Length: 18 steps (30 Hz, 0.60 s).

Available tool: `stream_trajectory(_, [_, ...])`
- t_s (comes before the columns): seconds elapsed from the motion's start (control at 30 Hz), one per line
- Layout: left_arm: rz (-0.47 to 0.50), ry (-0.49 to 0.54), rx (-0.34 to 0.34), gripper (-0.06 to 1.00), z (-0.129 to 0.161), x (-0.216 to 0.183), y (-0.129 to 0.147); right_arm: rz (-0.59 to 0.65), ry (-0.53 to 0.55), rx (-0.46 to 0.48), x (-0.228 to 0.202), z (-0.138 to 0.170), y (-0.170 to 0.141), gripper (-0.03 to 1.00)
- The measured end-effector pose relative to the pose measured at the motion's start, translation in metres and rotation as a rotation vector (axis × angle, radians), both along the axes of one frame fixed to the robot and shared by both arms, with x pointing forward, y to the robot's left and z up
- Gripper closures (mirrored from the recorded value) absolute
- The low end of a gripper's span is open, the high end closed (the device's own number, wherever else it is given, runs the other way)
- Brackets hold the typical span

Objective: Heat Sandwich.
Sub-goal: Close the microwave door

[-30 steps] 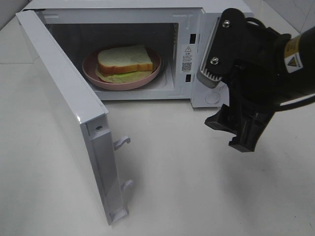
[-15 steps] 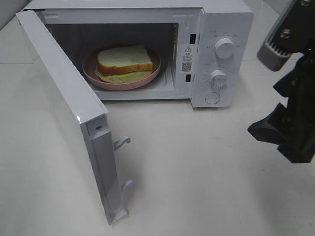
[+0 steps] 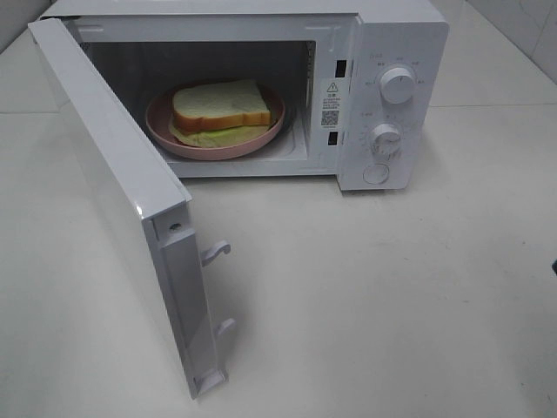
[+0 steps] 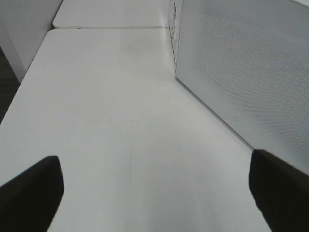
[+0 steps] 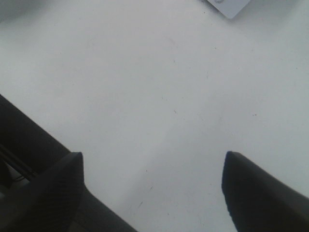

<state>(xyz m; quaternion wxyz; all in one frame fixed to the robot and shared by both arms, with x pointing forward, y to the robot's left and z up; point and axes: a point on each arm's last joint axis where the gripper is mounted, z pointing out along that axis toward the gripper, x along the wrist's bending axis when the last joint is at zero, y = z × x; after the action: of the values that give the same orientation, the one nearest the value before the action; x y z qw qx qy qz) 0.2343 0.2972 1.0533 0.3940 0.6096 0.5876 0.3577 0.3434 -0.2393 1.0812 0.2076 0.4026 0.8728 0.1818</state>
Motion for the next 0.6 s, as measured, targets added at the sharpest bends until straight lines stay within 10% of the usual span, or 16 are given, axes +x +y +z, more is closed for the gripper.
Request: stream_trajectory(0.6, [0.0, 0.0, 0.0, -0.03, 0.0, 0.0, 0.0, -0.27, -0.065, 0.062, -0.043, -0.006, -0.051, 0.2])
